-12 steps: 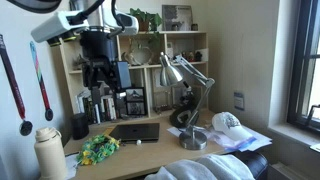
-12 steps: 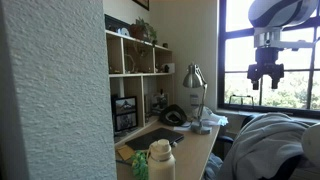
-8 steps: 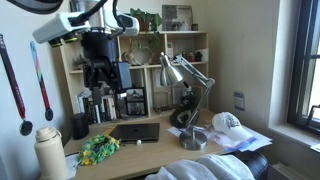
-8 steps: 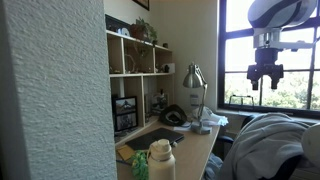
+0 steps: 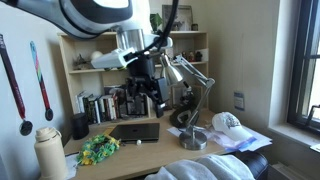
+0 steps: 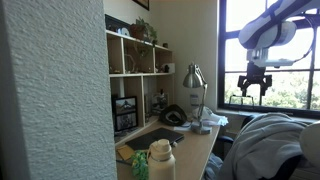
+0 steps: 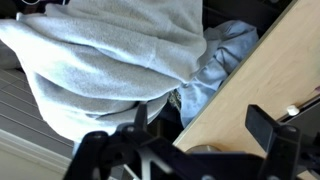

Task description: Push the chair under the table

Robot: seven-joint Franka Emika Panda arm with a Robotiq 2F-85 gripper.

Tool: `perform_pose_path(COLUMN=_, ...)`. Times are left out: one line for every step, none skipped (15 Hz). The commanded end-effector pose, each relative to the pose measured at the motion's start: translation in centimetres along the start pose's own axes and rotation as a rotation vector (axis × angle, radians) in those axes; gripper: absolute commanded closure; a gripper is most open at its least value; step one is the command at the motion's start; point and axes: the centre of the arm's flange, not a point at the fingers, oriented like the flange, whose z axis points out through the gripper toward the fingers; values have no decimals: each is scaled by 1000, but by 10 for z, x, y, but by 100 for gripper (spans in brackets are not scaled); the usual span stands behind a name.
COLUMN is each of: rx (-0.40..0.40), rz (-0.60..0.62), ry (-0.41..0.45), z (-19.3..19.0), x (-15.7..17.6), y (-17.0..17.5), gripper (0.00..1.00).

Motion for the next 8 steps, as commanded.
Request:
perform_pose_path(rx=-56, rz=130, ry=17, z=34, x=64, y=34, gripper=0)
perform_pose_path(rx=-70, rz=167, ry=24, z=44, x=76, y=46, gripper=0)
perform_pose_path(rx=-81, rz=204, ry=29, z=54, x=87, y=59, gripper=0)
perform_pose_path(rx=-89, rz=243, ry=24, z=67, x=99, y=72, gripper=0)
perform_pose_path(rx=-96, rz=280, ry=14, z=81, x=110, y=86, gripper=0)
perform_pose_path(rx=-108, rz=315, ry=13, z=90, x=119, y=98, gripper=0)
perform_pose_path(rx=-108, rz=346, ry=10, z=104, x=129, y=111, gripper=0)
perform_pose_path(rx=-107, rz=369, ry=4, z=117, x=137, y=120, gripper=0)
